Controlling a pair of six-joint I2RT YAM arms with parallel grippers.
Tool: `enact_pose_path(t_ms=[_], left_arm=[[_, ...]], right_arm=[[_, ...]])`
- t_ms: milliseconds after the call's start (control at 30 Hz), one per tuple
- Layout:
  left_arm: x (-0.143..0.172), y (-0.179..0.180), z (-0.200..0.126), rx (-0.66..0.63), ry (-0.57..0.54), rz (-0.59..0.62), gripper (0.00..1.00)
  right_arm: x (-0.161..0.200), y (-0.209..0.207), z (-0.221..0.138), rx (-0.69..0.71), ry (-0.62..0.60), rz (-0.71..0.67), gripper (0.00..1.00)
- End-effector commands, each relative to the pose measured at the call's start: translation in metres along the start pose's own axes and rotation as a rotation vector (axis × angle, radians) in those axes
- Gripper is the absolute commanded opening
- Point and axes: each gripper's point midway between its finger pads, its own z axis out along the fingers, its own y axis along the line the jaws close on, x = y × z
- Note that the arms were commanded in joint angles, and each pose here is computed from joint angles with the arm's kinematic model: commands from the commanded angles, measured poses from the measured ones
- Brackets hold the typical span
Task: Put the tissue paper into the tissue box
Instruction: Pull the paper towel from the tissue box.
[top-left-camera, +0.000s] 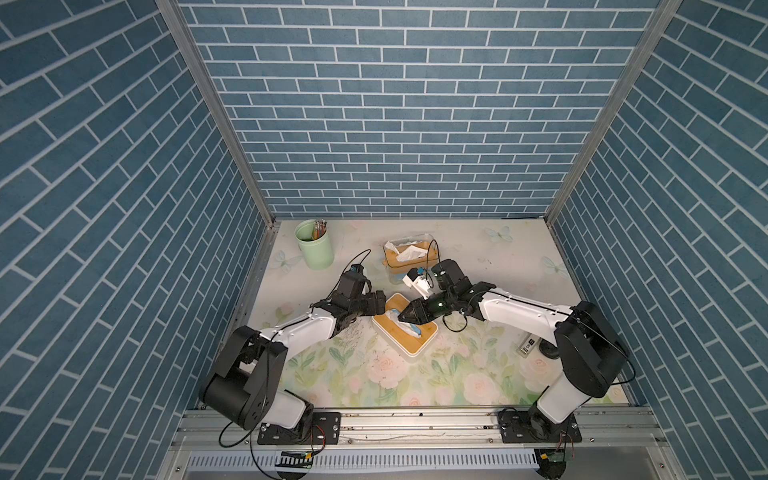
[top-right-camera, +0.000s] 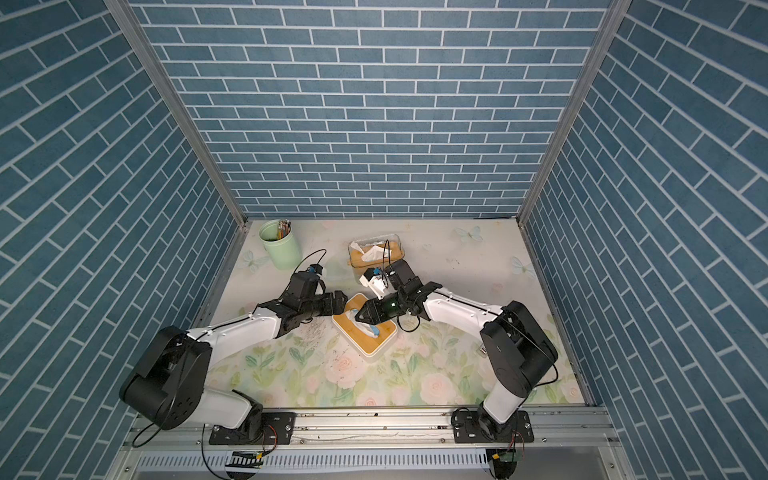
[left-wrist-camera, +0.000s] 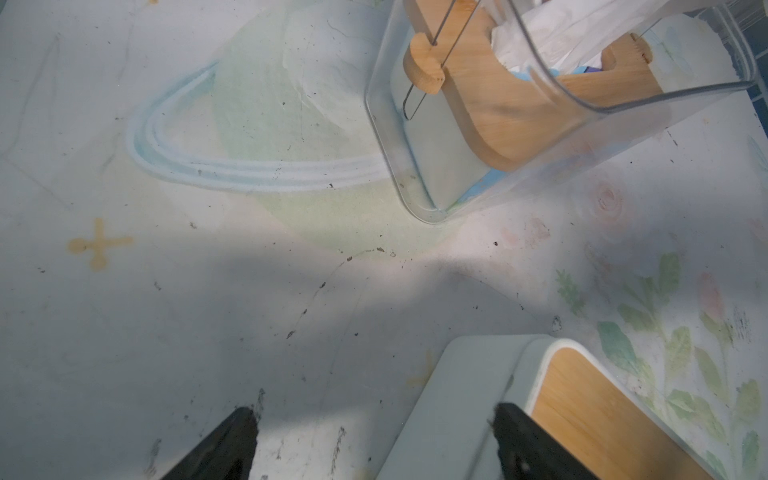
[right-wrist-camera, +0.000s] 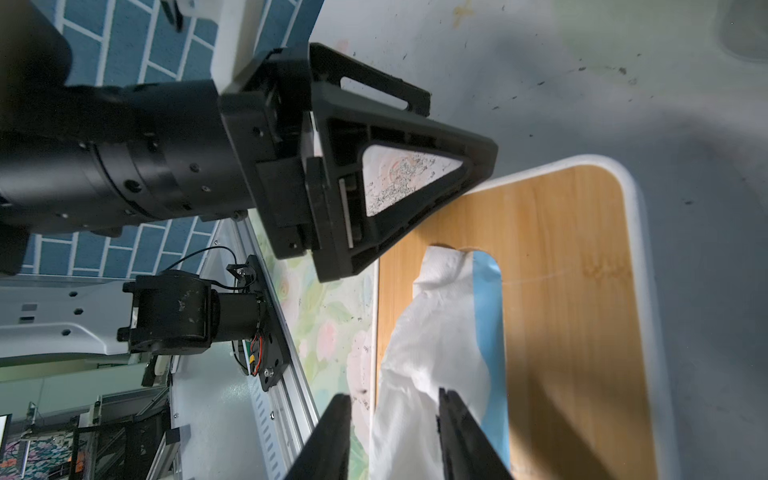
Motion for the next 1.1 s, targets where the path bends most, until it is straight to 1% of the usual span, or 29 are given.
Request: enact_pose_path(t_ms=[0,67,133,267,333,400,600,667,833,933,1067], left_arm=[[0.013,0.003,0.002,0.000,0.043,0.004,0.93],[0.013,0.003,0.002,0.001,0.040,0.000,0.94],[0.013,0.002,0.002,0.005,0.038,-0.002,0.94],[0.013,0.002,0.002,0.008,0.037,-0.003,0.93],[0.014,0.003,0.002,0.007,0.039,-0.003,0.93],[0.016,0.003,0.002,0.006,0.041,-0.004,0.93],[0.019,0.003,0.002,0.015,0.046,-0.012,0.93],[0.019,0.003,0.002,0.015,0.046,-0.013,0.93],[0.018,0.004,-0.001,0.010,0.037,-0.013,0.93],[0.017,0.004,-0.002,0.006,0.033,-0.014,0.93],[0.014,0.003,-0.004,0.007,0.029,-0.014,0.93]], right_arm=[[0.011,-0.006,0.010,0.012,0.044,0.029,0.43],[0.012,-0.003,0.015,-0.001,0.057,0.029,0.47],[0.013,-0.002,0.021,-0.006,0.072,0.028,0.49],[0.011,0.005,0.031,-0.037,0.077,0.021,0.49],[0.010,0.010,0.037,-0.067,0.083,0.015,0.48],[0.010,0.013,0.042,-0.105,0.080,0.020,0.43],[0.004,0.023,0.046,-0.191,0.058,0.024,0.24],[0.003,0.024,0.047,-0.198,0.055,0.023,0.18],[0.003,0.018,0.045,-0.173,0.050,0.029,0.10],[0.002,0.012,0.039,-0.153,0.035,0.027,0.01],[0.000,0.009,0.030,-0.130,0.032,0.010,0.00]])
